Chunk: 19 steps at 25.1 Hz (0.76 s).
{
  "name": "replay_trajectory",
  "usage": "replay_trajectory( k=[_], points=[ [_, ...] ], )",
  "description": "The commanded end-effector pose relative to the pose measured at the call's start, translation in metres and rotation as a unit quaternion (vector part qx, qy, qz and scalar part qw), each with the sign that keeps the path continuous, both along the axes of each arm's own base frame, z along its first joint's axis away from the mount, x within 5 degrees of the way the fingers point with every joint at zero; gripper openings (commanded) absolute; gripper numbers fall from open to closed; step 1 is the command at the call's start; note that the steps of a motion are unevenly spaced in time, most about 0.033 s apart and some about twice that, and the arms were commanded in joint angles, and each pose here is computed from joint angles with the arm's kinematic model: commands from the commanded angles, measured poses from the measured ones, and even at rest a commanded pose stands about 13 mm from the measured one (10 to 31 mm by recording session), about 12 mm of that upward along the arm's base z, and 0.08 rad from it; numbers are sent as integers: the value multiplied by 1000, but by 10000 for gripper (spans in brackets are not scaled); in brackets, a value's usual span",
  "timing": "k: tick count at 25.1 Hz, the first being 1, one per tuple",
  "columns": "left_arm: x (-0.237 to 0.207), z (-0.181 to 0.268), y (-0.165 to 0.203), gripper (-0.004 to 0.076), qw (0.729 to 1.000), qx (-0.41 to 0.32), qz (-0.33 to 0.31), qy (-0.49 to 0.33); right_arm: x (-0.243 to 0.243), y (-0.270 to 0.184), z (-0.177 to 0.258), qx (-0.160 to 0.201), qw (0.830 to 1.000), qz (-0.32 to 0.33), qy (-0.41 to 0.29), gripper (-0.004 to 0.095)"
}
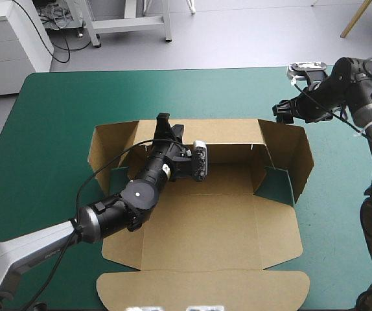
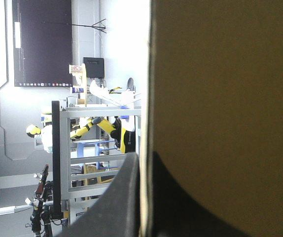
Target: Fold the box
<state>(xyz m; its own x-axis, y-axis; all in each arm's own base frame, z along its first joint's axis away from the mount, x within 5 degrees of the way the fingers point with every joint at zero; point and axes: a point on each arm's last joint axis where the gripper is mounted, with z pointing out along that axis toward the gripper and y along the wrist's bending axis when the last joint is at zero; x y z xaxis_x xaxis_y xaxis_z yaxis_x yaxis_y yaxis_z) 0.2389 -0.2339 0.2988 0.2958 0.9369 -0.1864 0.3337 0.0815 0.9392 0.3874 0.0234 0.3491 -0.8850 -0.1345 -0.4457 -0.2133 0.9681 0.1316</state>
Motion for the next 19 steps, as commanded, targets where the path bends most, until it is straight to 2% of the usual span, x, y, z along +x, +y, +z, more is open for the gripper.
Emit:
replay_trajectory(
  k=[1, 8, 15, 19],
  points=[
    [-2, 29, 2, -10, 998, -5, -11, -62, -14, -1, 26, 10, 999, 2, -40, 698],
    [-2, 29, 3, -10, 998, 1, -11, -65, -34, 1, 14, 20, 1000, 8, -15, 698],
    [-2, 29, 2, -10, 998, 1, -11, -65, -64, 1, 9, 31, 998, -4, -47, 698],
    [-2, 29, 3, -10, 998, 0, -10, -64, -86, 6, -7, 40, 997, 39, -52, 698]
  ],
)
